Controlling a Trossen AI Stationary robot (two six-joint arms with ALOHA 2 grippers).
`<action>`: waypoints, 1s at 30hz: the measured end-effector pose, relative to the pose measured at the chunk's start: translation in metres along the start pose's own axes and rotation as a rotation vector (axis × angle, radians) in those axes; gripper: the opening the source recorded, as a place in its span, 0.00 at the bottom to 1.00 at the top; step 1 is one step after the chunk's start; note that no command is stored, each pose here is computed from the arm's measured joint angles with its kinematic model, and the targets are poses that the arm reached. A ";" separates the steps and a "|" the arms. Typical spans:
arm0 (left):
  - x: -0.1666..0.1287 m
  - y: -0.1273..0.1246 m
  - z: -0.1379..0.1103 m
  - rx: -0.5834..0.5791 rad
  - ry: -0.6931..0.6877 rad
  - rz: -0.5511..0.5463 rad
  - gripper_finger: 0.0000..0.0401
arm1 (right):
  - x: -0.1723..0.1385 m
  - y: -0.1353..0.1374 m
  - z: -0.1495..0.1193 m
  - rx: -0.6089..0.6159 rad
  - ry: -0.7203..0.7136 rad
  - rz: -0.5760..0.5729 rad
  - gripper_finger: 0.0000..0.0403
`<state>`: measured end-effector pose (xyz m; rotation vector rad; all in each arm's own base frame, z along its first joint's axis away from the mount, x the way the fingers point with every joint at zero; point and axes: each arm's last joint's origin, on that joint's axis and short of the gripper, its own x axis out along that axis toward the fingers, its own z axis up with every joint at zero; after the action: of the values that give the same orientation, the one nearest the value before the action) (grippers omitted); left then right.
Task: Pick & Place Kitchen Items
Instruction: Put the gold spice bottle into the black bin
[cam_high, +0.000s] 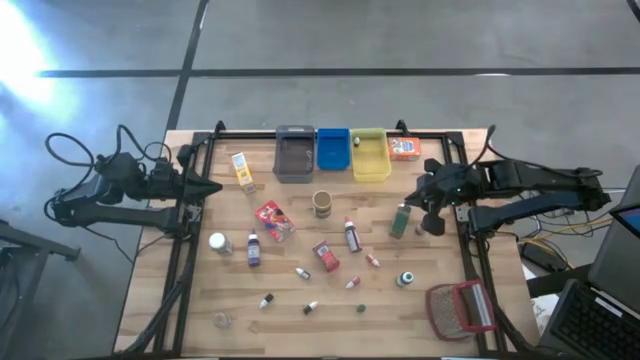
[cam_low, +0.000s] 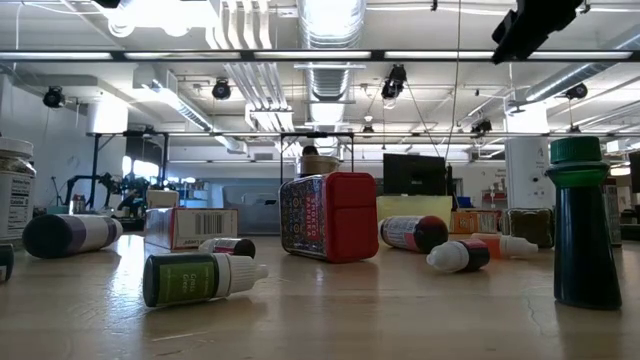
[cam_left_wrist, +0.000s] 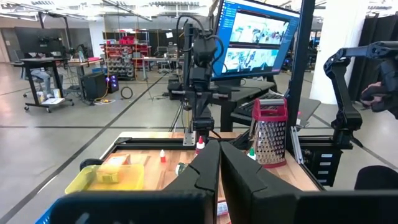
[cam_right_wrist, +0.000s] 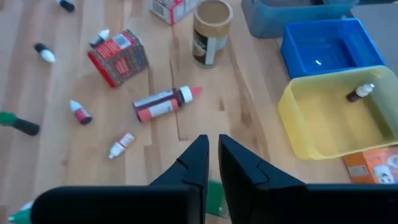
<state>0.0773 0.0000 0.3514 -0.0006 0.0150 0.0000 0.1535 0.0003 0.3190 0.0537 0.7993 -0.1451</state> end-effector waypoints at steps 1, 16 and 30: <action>0.000 0.000 0.000 0.000 0.000 0.000 0.05 | 0.001 0.000 -0.001 0.000 0.004 -0.006 0.10; 0.000 0.000 0.000 0.000 0.000 0.000 0.05 | 0.012 0.001 -0.005 -0.032 0.046 -0.011 0.21; 0.000 0.000 0.000 0.000 0.000 0.000 0.05 | 0.005 0.000 -0.001 -0.073 -0.062 0.005 0.32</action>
<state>0.0773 0.0000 0.3513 -0.0006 0.0152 0.0000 0.1563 0.0004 0.3152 -0.0173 0.7414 -0.1122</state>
